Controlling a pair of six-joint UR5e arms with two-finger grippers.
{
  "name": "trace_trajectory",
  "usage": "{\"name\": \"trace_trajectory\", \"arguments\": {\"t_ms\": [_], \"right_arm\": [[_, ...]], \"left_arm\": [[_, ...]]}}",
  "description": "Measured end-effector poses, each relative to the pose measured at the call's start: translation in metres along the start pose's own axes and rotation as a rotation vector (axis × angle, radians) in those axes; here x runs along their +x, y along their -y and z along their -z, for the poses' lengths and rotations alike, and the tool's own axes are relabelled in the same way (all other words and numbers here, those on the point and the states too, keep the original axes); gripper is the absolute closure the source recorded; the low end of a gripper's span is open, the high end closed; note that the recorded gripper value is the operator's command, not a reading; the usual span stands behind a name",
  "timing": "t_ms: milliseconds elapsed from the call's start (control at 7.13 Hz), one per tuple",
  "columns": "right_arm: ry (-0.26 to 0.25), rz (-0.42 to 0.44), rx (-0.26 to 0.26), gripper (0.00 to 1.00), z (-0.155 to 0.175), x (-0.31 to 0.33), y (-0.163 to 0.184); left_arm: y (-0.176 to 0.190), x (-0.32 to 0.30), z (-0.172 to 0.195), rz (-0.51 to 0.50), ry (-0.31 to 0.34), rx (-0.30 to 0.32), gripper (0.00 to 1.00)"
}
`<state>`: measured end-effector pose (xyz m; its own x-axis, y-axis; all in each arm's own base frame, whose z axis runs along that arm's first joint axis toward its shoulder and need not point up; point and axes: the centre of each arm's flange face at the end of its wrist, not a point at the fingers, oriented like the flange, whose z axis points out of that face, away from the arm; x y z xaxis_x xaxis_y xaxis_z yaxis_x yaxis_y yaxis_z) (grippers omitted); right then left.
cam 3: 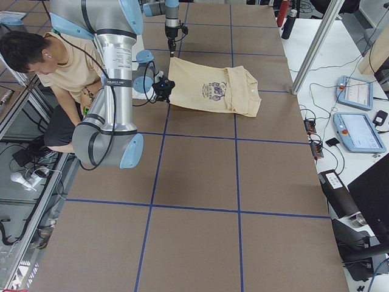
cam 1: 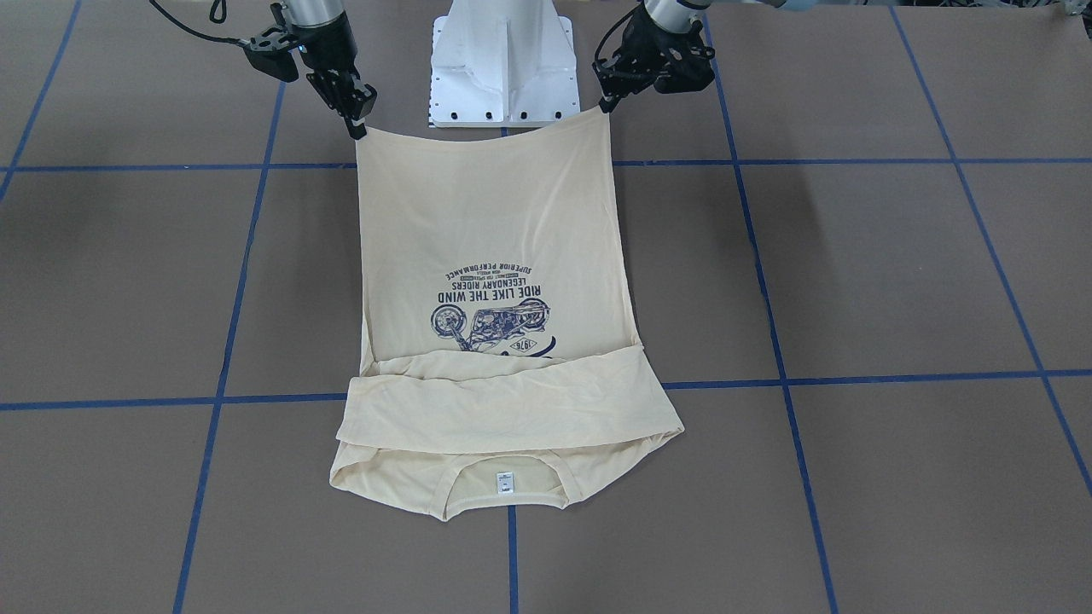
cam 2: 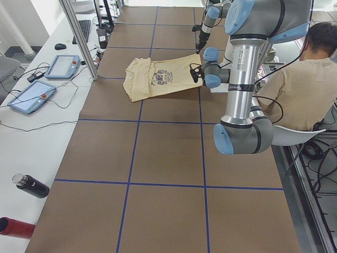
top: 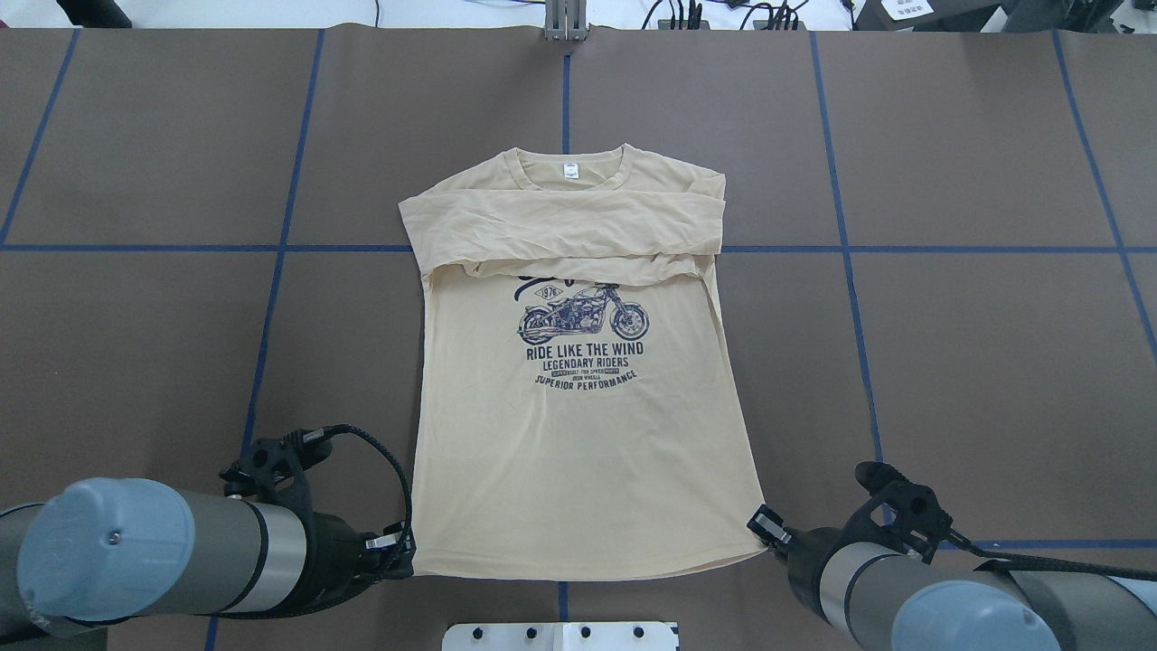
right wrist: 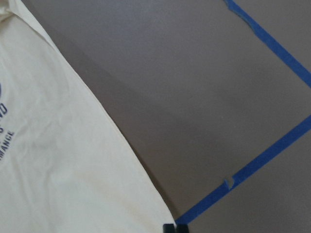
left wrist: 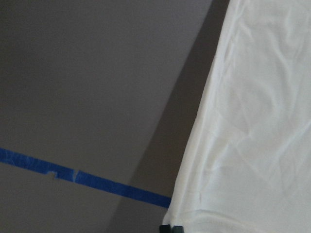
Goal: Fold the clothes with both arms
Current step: 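Grasp both hem corners with the left and right grippers, then lift the hem with both grippers and fold it onto the collar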
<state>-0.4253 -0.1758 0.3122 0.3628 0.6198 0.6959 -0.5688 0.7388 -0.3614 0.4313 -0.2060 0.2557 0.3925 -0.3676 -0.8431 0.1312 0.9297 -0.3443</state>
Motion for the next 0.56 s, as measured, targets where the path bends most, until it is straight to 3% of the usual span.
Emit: {"name": "trace_trajectory", "arguments": {"t_ms": [280,561], "right_arm": [[0.027,-0.044,-0.005,1.00,0.015,-0.029,0.033],[0.011,-0.009,-0.005,1.00,0.001,-0.098,0.081]], "left_arm": [[0.038,0.021,0.036,0.017,-0.047,0.053,1.00],[0.115,0.047,0.041,0.009,-0.063,0.161,1.00]]}}
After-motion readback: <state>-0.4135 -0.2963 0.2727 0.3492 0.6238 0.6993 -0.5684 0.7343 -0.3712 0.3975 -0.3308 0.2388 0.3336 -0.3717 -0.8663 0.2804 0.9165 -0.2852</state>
